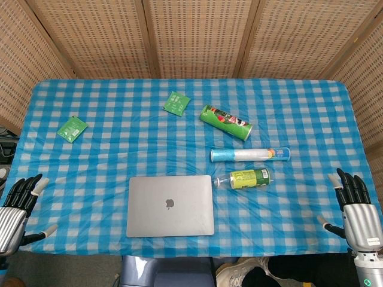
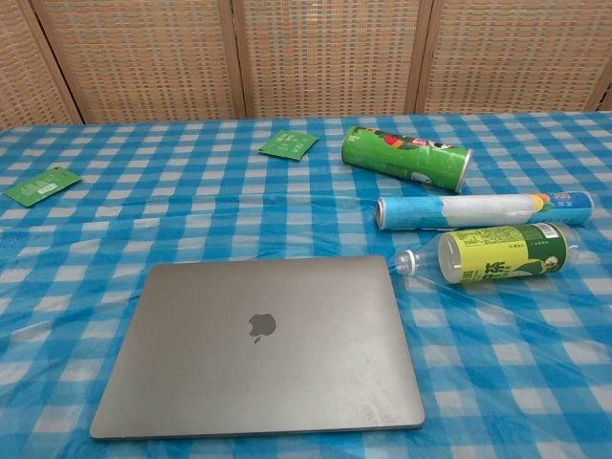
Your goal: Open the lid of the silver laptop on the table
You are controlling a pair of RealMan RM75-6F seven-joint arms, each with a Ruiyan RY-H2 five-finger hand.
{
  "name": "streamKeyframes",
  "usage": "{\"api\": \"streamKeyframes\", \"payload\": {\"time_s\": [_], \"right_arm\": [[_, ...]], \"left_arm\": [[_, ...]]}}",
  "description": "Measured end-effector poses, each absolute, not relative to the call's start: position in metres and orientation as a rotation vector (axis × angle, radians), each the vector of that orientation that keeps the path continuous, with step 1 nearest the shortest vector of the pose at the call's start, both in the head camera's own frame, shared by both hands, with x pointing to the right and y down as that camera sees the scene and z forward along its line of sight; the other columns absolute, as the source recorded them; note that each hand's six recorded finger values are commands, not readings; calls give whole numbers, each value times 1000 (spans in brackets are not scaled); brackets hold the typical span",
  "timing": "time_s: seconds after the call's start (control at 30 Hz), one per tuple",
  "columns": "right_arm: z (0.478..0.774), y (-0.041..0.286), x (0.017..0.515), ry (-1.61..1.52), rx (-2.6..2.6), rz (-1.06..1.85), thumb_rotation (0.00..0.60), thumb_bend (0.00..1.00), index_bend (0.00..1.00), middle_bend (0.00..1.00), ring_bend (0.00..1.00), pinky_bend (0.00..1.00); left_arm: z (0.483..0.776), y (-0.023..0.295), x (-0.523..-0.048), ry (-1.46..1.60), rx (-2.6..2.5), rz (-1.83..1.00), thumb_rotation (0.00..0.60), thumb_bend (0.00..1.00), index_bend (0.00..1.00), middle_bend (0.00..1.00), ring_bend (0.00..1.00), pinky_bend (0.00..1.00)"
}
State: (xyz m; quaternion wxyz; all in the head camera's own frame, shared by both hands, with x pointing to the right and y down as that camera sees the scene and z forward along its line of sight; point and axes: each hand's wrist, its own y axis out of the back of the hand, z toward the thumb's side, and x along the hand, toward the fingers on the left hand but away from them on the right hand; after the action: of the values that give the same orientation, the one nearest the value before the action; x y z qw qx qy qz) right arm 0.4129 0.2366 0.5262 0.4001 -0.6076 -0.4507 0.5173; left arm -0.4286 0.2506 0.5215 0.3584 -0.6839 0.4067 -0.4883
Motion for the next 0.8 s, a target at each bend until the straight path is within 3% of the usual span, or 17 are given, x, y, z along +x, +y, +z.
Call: {"api": "streamKeyframes", "payload": {"time_s": [0.37,0.8], "right_arm": [[529,235,414,-1139,-1543,1322,600,0,81,0,0,0],[532,233,415,-1138,-1546,1334,600,0,81,0,0,0]], "left_arm": [[546,250,-401,906,-1863,-1226,600,0,0,0,0,0],[599,271,-231,372,-2110,-772,600,0,0,0,0,0]]}}
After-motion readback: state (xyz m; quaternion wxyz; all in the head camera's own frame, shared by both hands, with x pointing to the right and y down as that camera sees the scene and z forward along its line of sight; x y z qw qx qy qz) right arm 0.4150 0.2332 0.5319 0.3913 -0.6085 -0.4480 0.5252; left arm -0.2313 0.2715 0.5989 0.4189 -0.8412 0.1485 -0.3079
